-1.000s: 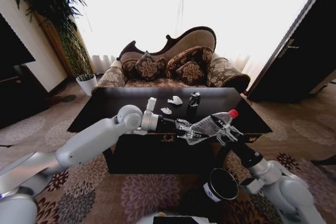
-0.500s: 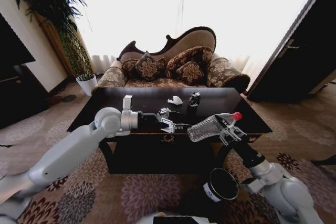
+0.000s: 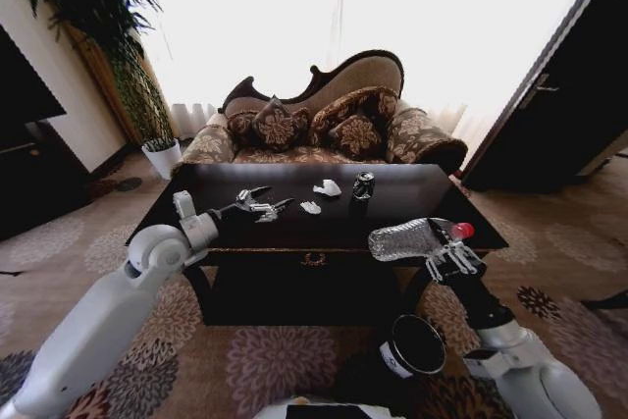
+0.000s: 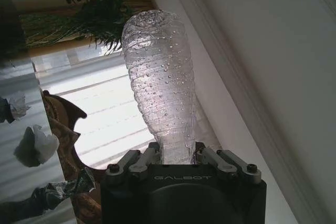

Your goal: Move to the front of the table and place the trash on the table into the trash bin.

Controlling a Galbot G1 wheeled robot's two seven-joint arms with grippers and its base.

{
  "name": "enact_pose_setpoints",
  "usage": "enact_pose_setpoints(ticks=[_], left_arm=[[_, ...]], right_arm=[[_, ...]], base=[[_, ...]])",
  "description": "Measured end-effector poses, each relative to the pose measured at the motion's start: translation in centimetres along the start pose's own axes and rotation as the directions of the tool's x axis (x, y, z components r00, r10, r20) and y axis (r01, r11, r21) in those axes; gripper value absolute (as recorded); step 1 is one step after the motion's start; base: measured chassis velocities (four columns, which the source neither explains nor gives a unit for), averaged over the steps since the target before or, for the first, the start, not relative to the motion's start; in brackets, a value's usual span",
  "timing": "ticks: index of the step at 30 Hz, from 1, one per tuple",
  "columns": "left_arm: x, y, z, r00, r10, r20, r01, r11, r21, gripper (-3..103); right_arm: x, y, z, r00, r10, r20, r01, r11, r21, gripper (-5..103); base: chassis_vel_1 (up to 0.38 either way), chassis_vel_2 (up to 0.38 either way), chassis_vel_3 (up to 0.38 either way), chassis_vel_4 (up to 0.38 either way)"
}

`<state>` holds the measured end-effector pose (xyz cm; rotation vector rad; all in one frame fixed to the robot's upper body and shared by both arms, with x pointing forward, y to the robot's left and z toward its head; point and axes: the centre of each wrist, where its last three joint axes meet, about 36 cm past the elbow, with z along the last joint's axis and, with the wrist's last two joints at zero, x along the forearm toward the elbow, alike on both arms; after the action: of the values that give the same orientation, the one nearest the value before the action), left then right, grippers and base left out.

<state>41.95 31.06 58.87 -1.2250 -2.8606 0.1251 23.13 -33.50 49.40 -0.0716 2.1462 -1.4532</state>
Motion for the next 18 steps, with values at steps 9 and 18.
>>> enact_pose_setpoints(ticks=[9,18], left_arm=[[3.4,-1.4,0.2,0.999,-0.018,0.047,0.018,1.0,0.006,100],[4.8,-2.0,-0.2,0.997,-0.037,0.073,0.037,0.999,0.009,100]], right_arm=[[1.5,2.3,-0.1,0.995,0.013,-0.099,-0.059,0.873,-0.484,25],[3.7,4.8,3.5,0.96,0.03,-0.278,-0.22,0.694,-0.685,25]], base=[[0.0,0.0,0.0,0.0],[0.0,0.0,0.0,0.0]])
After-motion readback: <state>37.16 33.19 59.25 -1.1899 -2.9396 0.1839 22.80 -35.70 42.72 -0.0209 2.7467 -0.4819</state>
